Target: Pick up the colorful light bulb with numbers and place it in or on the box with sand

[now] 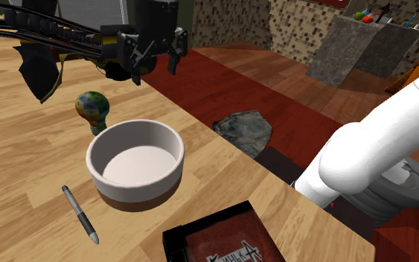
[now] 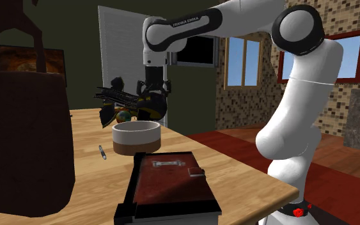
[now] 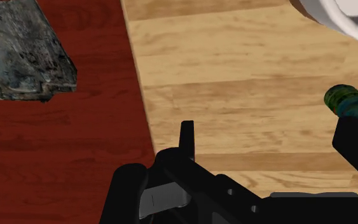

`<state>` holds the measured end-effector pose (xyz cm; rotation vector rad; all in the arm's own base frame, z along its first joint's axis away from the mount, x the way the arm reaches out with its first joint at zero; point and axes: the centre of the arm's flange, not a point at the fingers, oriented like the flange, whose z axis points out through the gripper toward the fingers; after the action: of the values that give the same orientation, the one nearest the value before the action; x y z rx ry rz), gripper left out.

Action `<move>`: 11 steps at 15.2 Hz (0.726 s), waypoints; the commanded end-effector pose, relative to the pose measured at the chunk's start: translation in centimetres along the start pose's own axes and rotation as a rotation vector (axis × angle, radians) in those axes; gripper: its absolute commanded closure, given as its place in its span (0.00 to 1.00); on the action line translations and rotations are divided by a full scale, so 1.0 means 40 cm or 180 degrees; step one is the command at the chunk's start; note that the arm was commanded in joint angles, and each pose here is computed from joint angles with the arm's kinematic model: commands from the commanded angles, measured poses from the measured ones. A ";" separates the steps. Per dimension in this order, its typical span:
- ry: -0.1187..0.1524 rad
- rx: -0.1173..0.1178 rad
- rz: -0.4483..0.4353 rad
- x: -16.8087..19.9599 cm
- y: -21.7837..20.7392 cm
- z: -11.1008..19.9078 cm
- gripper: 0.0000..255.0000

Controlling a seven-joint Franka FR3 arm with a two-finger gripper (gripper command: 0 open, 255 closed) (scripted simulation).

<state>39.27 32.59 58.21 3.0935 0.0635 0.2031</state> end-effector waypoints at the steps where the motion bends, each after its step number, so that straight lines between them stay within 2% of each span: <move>1: 0.0003 -0.0033 -0.0016 0.023 -0.065 0.001 0.00; 9: 0.0008 -0.0180 -0.0106 0.093 -0.335 0.038 0.00; 11: 0.0008 -0.0191 -0.0113 0.098 -0.355 0.054 0.00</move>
<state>42.74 46.18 56.50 3.0331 0.1119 0.2021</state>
